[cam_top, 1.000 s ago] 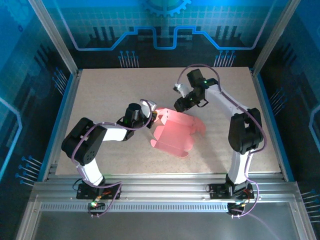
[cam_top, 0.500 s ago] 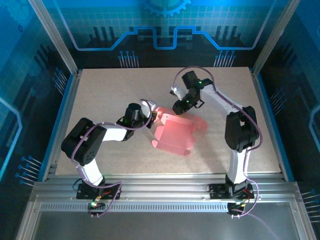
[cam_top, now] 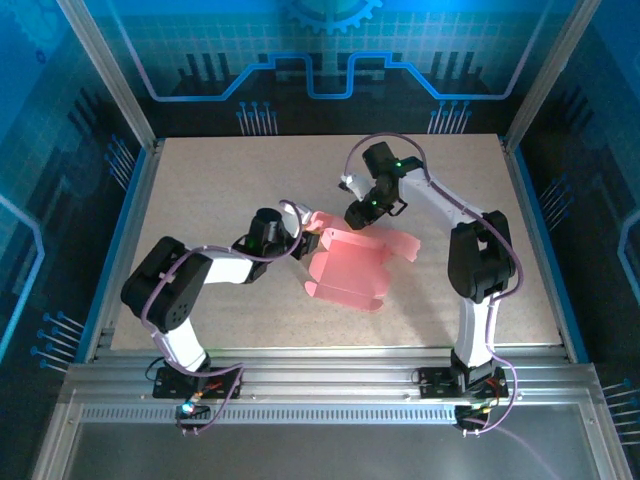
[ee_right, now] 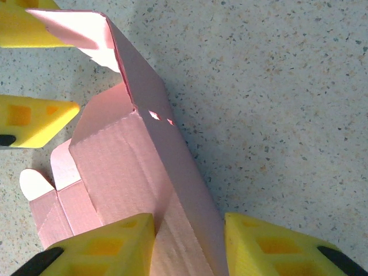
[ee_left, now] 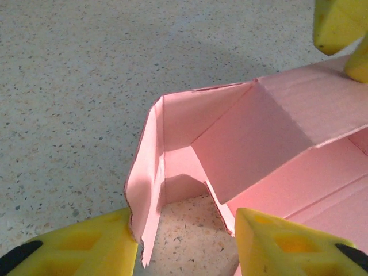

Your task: Fold the paper box

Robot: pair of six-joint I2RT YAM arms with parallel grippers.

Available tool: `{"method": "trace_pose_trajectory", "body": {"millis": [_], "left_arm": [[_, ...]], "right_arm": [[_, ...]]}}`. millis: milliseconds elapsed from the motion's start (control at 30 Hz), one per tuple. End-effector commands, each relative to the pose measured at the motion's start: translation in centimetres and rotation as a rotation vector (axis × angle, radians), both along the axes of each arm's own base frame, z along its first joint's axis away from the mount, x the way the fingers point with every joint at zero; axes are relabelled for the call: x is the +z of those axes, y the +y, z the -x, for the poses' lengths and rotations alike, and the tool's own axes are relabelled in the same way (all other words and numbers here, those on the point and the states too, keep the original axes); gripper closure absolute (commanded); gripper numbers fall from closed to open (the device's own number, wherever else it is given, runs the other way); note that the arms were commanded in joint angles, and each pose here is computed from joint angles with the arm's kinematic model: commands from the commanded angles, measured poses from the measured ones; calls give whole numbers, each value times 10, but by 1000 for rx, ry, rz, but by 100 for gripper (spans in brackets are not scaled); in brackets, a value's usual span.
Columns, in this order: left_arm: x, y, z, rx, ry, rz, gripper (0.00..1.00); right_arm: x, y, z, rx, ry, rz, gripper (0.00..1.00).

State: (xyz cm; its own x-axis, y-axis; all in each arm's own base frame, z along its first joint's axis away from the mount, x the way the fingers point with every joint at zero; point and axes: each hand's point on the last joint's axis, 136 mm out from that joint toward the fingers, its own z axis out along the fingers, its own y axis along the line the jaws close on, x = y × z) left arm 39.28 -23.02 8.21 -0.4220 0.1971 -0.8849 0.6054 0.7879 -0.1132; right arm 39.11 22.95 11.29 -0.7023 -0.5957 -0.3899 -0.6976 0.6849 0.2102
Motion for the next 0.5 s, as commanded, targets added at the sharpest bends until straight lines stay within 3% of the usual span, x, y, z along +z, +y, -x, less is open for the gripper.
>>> {"method": "trace_pose_trajectory", "body": {"millis": [0,133,267,400,467], "left_arm": [[18,-7,9,-40,-30,50,45],[36,-4,16,-38,-59,112,20],[67,19,14,46,-109,263,8],[81,61,-2,233,-80,425,13],[70,77,-13,341,20,445,17]], "right_arm": [[-12,3,5,22,29,28,62],[-11,1,5,24,27,34,62],[-10,0,6,26,20,44,62],[-10,-1,6,25,19,44,62],[-9,0,7,27,18,41,62]]}}
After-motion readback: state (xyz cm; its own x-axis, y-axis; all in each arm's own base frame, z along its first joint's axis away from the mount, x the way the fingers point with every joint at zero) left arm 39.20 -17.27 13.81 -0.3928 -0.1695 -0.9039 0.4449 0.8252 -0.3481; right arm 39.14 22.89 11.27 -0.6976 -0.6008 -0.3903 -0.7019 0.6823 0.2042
